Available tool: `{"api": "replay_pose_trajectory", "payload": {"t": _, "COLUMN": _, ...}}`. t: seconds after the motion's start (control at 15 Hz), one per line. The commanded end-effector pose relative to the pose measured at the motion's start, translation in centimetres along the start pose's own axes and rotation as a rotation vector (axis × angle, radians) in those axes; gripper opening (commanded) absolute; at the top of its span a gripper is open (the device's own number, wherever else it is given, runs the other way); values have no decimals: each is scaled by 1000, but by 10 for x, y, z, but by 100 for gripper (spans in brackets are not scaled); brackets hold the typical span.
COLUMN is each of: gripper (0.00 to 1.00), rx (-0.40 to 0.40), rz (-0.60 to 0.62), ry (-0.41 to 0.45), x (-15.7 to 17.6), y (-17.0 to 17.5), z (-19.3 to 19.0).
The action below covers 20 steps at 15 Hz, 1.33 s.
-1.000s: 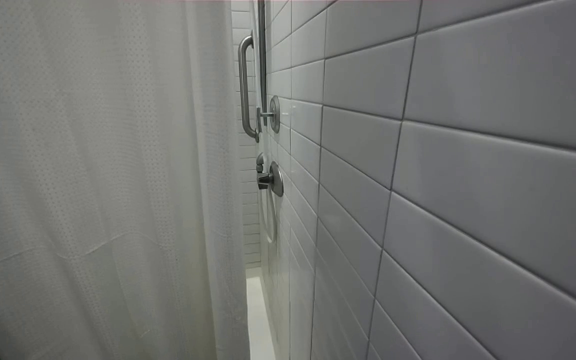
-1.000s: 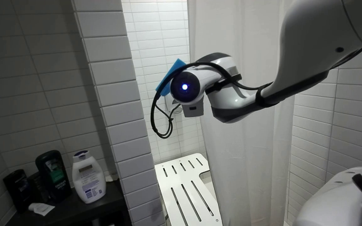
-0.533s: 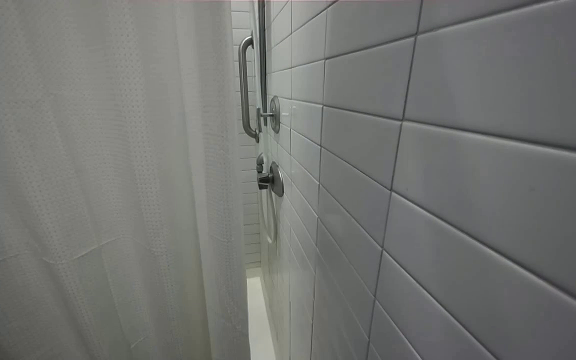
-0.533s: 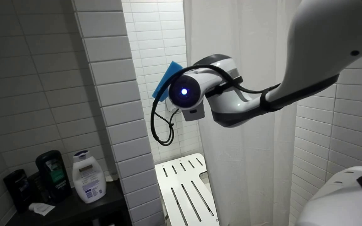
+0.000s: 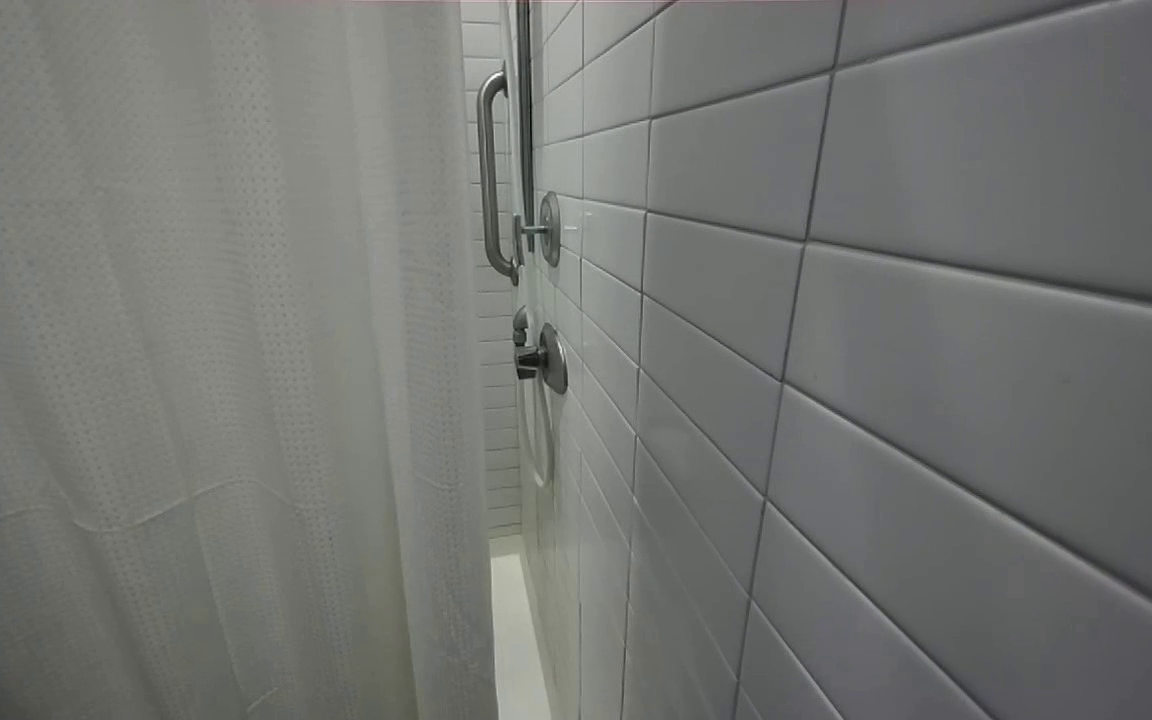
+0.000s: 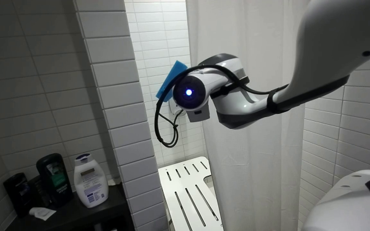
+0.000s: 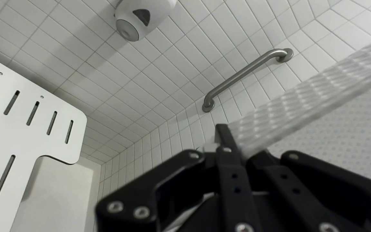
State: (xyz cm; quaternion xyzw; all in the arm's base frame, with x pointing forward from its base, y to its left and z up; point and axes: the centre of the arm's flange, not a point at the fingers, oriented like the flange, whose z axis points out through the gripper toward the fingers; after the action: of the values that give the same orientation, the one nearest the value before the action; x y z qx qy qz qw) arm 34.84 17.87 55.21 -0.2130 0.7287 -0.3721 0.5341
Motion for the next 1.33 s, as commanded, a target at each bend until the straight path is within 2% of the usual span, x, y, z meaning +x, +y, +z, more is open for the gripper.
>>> {"api": "replay_pose_trajectory", "payload": {"t": 0.0, "gripper": 0, "rx": -20, "rz": 14, "ry": 0, "x": 2, "y": -5, "z": 3}}
{"api": "replay_pose_trajectory", "payload": {"t": 0.53, "gripper": 0, "rx": -248, "rz": -100, "ry": -119, "x": -42, "y": 40, "z": -2}}
{"api": "replay_pose_trajectory", "payload": {"t": 1.13, "gripper": 0, "rx": -411, "rz": -234, "ry": -266, "x": -82, "y": 71, "z": -22}}
{"api": "replay_pose_trajectory", "payload": {"t": 1.2, "gripper": 26, "rx": -427, "rz": -247, "ry": -277, "x": -84, "y": 73, "z": -26}}
{"api": "replay_pose_trajectory", "payload": {"t": 1.27, "gripper": 27, "rx": -440, "rz": -256, "ry": -286, "x": -85, "y": 74, "z": -30}}
